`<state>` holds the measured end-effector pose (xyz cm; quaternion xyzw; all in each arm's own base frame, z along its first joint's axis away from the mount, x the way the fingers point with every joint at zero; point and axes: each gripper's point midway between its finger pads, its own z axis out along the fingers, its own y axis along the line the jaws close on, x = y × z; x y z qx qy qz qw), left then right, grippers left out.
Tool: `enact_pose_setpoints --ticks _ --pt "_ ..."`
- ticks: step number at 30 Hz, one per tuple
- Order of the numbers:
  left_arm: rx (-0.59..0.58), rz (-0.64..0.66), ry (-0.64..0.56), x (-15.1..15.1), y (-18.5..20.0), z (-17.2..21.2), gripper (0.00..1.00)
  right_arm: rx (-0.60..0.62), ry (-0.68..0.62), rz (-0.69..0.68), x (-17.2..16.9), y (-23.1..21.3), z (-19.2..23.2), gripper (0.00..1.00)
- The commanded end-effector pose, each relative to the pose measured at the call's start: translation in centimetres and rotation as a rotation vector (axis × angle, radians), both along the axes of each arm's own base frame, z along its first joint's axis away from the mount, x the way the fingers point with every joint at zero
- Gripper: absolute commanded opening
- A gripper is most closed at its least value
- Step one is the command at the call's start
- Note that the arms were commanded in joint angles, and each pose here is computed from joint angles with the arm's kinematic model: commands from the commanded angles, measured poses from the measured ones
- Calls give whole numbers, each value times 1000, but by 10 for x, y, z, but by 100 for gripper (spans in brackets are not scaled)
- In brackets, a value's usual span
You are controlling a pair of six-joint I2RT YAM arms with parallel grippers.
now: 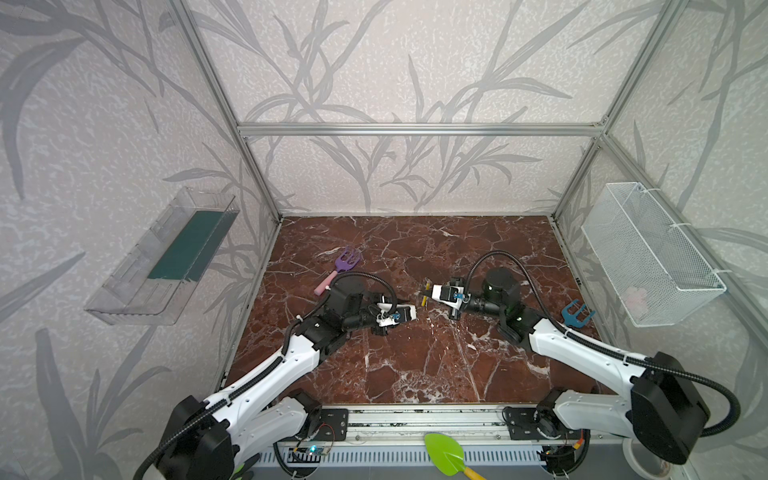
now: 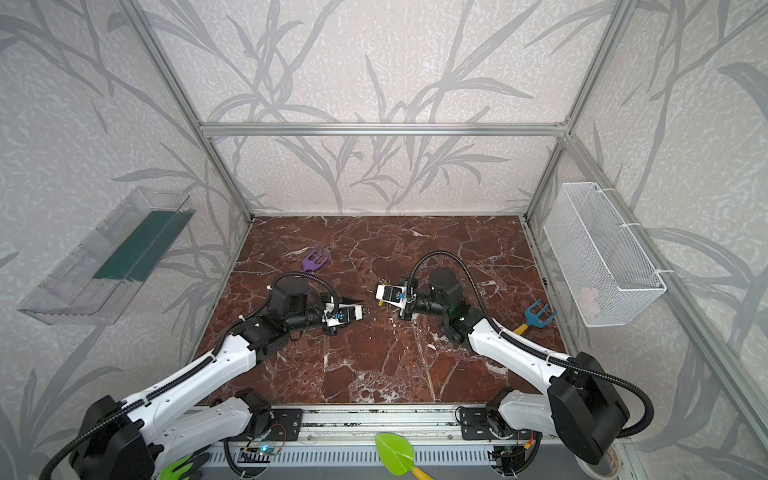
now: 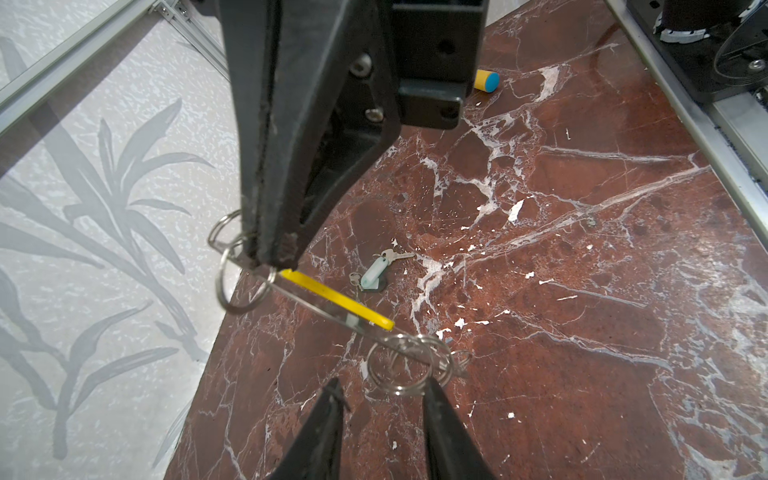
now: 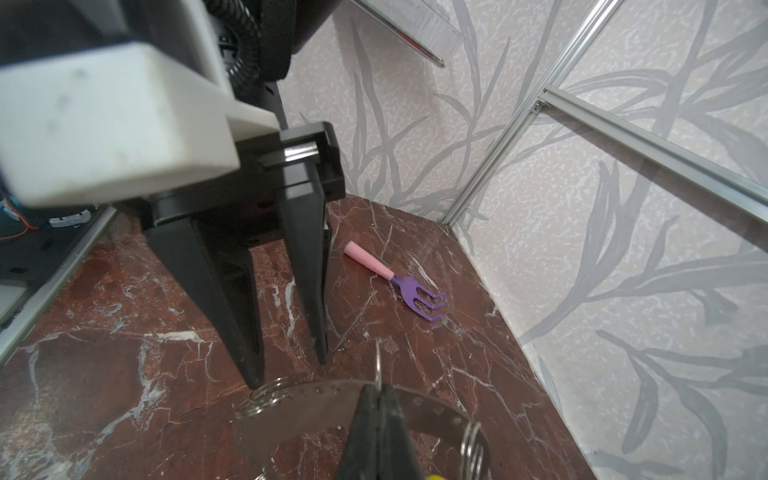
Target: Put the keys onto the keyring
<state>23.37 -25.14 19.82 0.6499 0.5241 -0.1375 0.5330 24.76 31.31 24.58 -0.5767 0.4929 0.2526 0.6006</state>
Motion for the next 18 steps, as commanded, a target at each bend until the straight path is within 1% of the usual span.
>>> enact_pose_setpoints --ticks 1,9,11,12,15,18 --pt "0 -37 19 -5 -5 0 35 49 -44 18 -3 0 23 0" --pt "-53 -20 29 3 -12 9 36 45 -36 17 -3 0 20 0" --pt "-73 2 -18 8 -13 15 32 50 -19 1 0 -1 20 0" --pt "-81 19 -54 11 -13 18 32 51 -2 -7 1 0 19 0" --pt "-47 35 -141 11 -11 19 29 55 47 -22 5 0 17 0" --pt "-11 7 -219 7 -10 21 29 73 106 -46 11 0 16 0"
